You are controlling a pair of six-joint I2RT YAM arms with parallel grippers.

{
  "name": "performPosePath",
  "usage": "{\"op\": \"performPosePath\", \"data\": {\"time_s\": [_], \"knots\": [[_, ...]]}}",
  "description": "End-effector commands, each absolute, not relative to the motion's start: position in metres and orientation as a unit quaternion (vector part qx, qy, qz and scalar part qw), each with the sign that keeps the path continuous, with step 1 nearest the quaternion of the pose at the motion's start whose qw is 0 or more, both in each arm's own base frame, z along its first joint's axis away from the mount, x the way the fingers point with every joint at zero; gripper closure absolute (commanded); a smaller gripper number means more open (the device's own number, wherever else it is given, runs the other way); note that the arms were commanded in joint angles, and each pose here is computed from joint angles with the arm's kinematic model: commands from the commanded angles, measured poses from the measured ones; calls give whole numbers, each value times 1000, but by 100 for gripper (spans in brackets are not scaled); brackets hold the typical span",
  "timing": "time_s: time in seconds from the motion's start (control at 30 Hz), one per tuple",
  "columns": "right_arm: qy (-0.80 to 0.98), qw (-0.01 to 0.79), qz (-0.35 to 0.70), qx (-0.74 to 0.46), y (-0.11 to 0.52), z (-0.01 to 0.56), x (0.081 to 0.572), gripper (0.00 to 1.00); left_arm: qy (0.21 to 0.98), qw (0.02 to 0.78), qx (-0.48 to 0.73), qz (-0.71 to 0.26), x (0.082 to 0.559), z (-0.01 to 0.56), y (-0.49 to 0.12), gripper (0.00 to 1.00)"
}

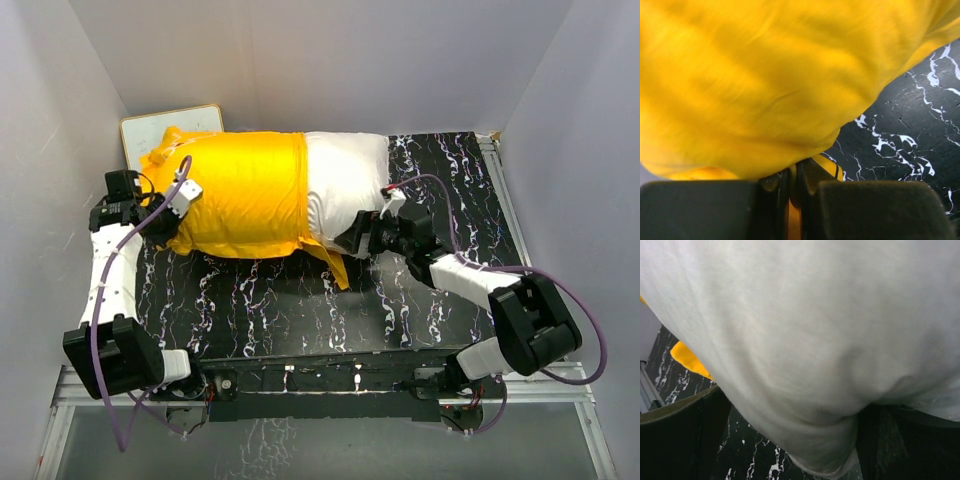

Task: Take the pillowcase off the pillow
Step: Remove the pillow from the pillowcase.

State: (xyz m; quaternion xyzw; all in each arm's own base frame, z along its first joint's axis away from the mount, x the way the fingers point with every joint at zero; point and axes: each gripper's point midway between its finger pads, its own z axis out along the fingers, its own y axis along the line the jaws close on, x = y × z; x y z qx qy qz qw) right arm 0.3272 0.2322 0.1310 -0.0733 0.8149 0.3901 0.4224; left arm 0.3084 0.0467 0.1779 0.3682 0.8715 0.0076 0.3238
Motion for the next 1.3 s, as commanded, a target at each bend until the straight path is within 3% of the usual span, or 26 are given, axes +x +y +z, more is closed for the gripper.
{"op": "performPosePath", "data": {"time_s": [0.0, 0.03, 0.1, 0.13, 0.37, 0.63, 0.93, 1.03, 1.07, 1.13, 1.17, 1.27], "knots": [[776, 490, 387, -94, 263, 166, 347, 16, 841, 354, 407, -40, 299, 200, -7, 100], [781, 496, 373, -70, 258, 164, 353, 30, 837, 356, 413, -45, 298, 203, -16, 100], [798, 503, 331, -15, 241, 157, 364, 76, 830, 362, 421, -54, 296, 216, -31, 100], [803, 513, 303, 7, 229, 158, 369, 90, 828, 363, 423, -60, 294, 221, -37, 100], [742, 628, 165, 166, 114, 193, 355, 92, 830, 362, 424, 18, 304, 245, -13, 100], [682, 625, 94, 367, -43, 179, 321, 92, 858, 327, 364, 155, 312, 232, 95, 100], [687, 608, 71, 391, -57, 170, 316, 92, 877, 267, 313, 248, 300, 179, 194, 100], [700, 623, 141, 320, -24, 190, 328, 92, 880, 299, 327, 172, 301, 186, 165, 100], [700, 627, 185, 288, -4, 199, 332, 92, 877, 331, 330, 114, 303, 197, 137, 98], [704, 623, 251, 231, 39, 211, 336, 92, 863, 375, 340, 6, 308, 226, 74, 62], [710, 620, 256, 213, 57, 214, 336, 92, 853, 384, 351, -38, 310, 242, 41, 51], [714, 623, 274, 165, 101, 225, 324, 92, 804, 430, 393, -124, 320, 296, -65, 43]]}}
